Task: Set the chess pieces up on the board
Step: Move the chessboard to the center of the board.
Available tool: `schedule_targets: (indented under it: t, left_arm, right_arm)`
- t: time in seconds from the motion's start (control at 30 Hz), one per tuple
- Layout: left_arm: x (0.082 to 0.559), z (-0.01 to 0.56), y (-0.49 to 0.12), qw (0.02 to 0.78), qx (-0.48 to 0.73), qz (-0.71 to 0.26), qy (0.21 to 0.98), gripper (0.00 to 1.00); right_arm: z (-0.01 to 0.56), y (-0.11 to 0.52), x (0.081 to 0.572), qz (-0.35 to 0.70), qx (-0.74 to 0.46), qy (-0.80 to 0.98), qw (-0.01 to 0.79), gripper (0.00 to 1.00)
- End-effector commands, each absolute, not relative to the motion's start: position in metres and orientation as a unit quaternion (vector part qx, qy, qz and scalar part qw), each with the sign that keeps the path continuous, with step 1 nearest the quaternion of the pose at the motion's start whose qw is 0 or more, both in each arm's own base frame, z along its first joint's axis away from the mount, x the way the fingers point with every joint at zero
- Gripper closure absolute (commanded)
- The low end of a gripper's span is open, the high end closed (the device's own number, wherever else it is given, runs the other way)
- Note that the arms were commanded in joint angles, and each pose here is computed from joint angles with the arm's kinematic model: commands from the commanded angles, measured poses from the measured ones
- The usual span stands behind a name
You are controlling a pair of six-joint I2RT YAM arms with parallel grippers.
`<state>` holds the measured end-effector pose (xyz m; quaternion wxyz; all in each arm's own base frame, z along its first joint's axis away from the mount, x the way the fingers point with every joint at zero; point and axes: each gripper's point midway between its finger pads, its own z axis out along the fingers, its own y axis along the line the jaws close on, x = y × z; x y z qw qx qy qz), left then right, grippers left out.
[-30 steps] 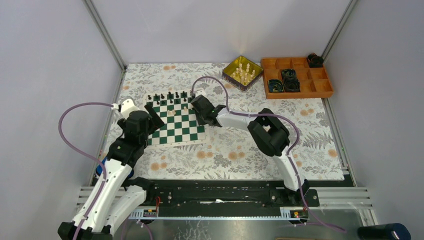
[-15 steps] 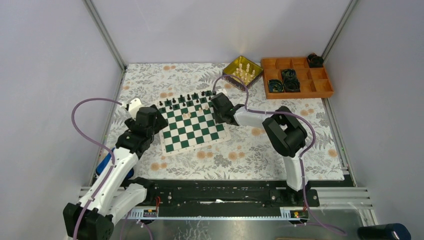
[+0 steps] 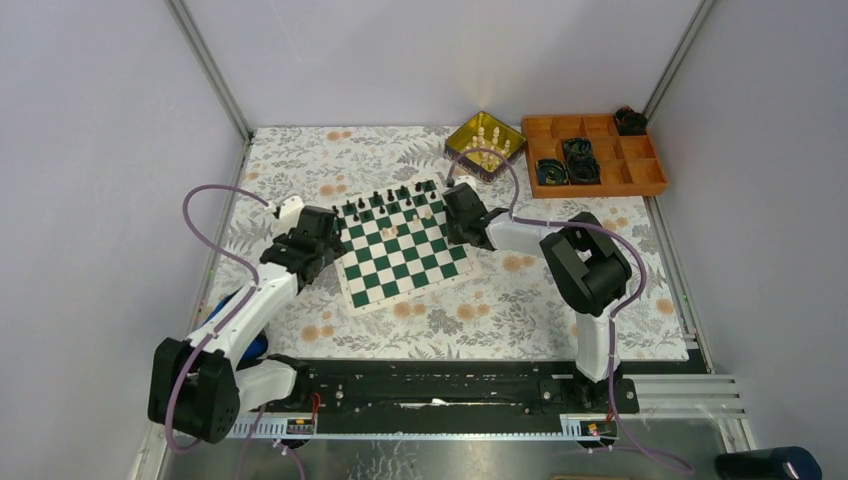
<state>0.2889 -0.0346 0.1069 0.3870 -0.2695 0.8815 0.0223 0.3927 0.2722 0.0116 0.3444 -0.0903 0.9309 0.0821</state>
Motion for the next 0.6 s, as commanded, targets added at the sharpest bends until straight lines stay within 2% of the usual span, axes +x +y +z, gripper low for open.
schedule_targets:
  t: [0.0,0.57]
  left_arm:
    - [0.31,0.107,-0.046,0.401,-0.276,0.003,0.874,0.24]
    - [0.329,0.089,-0.055,0.387,-0.25,0.013,0.887,0.26]
  right_arm:
    - [-0.023,0.223,0.366,0.027,-0.075,0.959,0.272,1.0]
    - [-0.029,0.188,0.381,0.002,-0.034,0.964,0.264,1.0]
